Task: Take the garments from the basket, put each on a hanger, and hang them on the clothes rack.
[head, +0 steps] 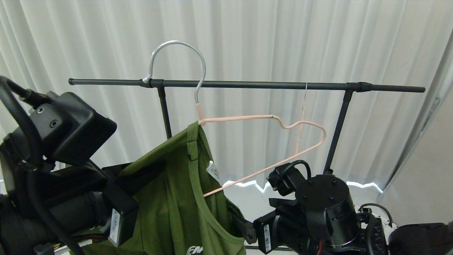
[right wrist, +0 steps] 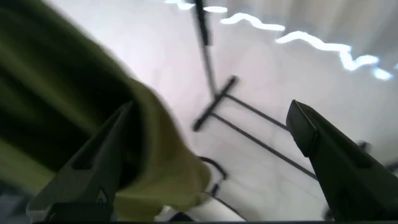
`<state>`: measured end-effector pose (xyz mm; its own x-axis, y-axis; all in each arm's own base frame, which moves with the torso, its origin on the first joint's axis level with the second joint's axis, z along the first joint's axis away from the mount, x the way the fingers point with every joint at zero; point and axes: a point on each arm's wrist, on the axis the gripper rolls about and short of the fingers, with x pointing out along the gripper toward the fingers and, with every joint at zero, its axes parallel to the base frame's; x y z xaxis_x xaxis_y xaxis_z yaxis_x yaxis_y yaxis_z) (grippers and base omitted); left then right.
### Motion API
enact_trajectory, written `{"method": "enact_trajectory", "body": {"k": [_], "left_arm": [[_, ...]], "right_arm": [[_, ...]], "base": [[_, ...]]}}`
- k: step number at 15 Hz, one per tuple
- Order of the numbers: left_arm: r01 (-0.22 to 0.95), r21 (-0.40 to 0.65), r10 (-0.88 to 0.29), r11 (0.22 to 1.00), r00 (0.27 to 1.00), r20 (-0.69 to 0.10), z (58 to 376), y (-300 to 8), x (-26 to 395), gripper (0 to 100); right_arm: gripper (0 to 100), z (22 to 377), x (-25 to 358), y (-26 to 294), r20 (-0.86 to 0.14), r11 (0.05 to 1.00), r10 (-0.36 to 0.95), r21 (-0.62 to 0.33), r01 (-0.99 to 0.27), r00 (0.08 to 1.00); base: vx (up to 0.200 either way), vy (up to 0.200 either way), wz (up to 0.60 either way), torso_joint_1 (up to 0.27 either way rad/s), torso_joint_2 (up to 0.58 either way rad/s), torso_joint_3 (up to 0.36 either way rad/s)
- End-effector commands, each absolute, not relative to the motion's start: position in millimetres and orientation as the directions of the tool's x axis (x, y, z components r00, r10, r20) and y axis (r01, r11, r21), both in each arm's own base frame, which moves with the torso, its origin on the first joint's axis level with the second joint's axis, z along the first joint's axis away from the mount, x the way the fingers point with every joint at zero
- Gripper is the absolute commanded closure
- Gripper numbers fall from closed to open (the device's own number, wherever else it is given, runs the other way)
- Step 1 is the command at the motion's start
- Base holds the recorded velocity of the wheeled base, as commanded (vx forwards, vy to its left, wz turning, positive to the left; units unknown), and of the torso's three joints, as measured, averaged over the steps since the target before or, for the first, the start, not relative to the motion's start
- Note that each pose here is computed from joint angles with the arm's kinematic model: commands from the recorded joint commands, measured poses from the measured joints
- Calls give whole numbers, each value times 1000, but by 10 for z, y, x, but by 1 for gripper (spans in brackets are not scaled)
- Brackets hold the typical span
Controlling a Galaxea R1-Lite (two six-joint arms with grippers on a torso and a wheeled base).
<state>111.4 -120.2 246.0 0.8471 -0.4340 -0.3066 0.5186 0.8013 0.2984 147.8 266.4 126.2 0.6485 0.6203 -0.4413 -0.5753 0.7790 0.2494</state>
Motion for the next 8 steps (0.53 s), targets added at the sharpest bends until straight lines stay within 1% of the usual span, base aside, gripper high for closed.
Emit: {"method": "enact_trajectory", "body": {"k": [1, 2, 3, 5, 6, 8], "left_arm": [[506, 300, -421, 809, 854, -306, 2460, -1181, 1121, 100], [491, 304, -405, 816, 862, -306, 2455, -1166, 1135, 100], [474, 313, -381, 823, 870, -315, 2433, -1156, 1151, 100], [468, 322, -365, 823, 870, -331, 2377, -1135, 1144, 100], [473, 329, -359, 817, 865, -352, 2311, -1118, 1129, 100], [488, 359, -329, 795, 845, -422, 2116, -1050, 1069, 100]], "right_arm": [[0, 1112, 1476, 2624, -488, 806, 576, 209, -553, 656], [0, 1083, 1486, 2559, -498, 823, 551, 188, -537, 670], [0, 1048, 1537, 2428, -508, 854, 497, 143, -500, 703], [0, 1048, 1673, 2208, -510, 895, 417, 86, -438, 752], [0, 1081, 1767, 2095, -502, 912, 382, 68, -404, 776], [0, 1169, 1974, 1863, -475, 943, 304, 28, -331, 826]], "base": [[0, 0, 0, 0, 0, 0], [0, 0, 0, 0, 0, 0], [0, 0, 0, 0, 0, 0], [0, 0, 0, 0, 0, 0], [0, 0, 0, 0, 0, 0], [0, 0, 0, 0, 0, 0]]}}
